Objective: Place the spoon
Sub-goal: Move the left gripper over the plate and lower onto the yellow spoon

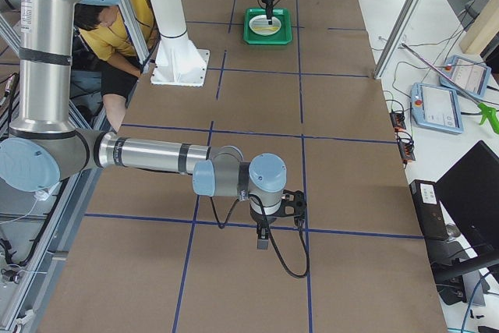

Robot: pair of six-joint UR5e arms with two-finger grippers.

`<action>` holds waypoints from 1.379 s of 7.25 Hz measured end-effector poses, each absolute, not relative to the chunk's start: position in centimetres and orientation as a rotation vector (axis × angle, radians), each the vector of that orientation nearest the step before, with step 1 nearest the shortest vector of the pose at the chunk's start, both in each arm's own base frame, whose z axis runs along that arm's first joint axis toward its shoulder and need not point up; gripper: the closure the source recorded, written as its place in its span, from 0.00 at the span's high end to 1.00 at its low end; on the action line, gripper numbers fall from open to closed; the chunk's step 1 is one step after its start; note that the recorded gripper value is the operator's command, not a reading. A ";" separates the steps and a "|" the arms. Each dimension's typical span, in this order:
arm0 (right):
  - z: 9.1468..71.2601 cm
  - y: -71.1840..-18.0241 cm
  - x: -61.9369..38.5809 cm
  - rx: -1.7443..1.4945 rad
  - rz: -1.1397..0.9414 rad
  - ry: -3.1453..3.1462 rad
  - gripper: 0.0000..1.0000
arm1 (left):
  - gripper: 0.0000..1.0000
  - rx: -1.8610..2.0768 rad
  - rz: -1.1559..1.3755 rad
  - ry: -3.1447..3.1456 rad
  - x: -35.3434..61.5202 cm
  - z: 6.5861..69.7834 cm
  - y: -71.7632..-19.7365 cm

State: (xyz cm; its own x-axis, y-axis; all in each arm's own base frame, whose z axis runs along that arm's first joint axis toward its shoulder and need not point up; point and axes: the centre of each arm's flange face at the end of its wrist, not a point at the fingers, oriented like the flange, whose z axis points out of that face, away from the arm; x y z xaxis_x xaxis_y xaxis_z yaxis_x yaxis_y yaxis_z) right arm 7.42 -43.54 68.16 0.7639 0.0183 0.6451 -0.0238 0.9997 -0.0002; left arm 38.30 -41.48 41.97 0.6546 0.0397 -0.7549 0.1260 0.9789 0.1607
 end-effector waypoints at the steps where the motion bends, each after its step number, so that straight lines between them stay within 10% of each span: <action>1: 68.2 -43.5 7.4 0.008 0.023 -0.701 1.00 | 0.47 0.184 -0.064 0.846 38.9 42.2 -41.0; 8: 68.2 -43.5 7.4 0.008 0.023 -0.701 1.00 | 0.47 0.136 -0.067 0.836 41.6 42.5 -39.7; 10: 68.2 -43.5 7.4 0.009 0.023 -0.701 1.00 | 0.29 0.135 -0.065 0.831 41.7 42.7 -39.8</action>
